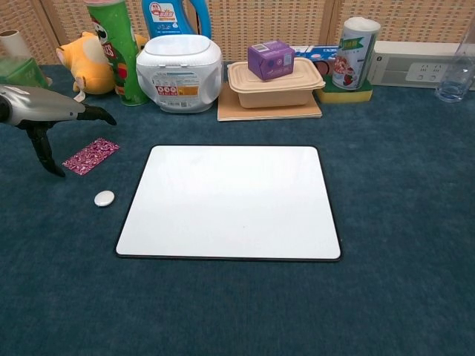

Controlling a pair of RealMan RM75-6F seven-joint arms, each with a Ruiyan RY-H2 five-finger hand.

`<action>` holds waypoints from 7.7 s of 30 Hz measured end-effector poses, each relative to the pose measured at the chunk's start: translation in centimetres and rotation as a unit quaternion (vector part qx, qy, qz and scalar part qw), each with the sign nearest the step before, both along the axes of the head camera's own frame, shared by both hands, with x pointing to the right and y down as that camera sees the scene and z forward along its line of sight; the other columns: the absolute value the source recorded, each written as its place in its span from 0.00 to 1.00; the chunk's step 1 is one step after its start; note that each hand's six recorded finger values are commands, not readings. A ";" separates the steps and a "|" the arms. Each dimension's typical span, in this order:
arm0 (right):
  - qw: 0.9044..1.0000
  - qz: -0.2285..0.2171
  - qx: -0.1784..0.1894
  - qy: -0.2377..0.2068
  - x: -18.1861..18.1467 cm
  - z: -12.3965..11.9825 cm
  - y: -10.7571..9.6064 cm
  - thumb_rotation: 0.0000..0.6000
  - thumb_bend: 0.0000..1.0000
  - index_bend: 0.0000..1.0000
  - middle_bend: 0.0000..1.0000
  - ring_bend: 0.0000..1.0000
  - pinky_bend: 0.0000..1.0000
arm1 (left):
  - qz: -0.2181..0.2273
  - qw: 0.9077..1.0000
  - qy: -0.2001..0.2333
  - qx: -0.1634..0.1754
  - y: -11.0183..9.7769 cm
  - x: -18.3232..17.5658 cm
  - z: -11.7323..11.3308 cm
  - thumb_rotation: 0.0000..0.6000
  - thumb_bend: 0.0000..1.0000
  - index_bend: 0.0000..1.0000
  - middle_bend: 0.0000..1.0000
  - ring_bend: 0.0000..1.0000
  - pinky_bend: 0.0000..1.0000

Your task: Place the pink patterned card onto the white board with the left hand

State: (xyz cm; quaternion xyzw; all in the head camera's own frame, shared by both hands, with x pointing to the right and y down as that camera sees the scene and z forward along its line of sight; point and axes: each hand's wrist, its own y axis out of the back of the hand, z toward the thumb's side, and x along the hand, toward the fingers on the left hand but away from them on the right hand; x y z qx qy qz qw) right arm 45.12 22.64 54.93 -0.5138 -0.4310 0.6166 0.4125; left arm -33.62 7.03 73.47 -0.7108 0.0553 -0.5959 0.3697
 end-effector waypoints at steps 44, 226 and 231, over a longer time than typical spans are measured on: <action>1.000 0.001 -0.001 -0.001 0.0 0.0 0.1 1.00 0.21 0.03 0.00 0.00 0.00 | -0.009 1.000 -0.023 -0.006 -0.4 0.2 1.2 1.00 0.16 0.37 0.00 0.00 0.00; 0.999 -0.011 -0.010 -0.031 -0.4 -0.7 0.6 1.00 0.21 0.03 0.00 0.00 0.00 | -0.013 0.996 0.085 0.025 9.6 5.3 -2.3 1.00 0.26 0.41 0.00 0.00 0.00; 0.999 -0.011 -0.010 -0.031 -0.5 -0.7 0.6 1.00 0.21 0.03 0.00 0.00 0.00 | -0.011 0.996 0.085 0.031 9.8 5.1 -2.2 1.00 0.27 0.46 0.00 0.00 0.00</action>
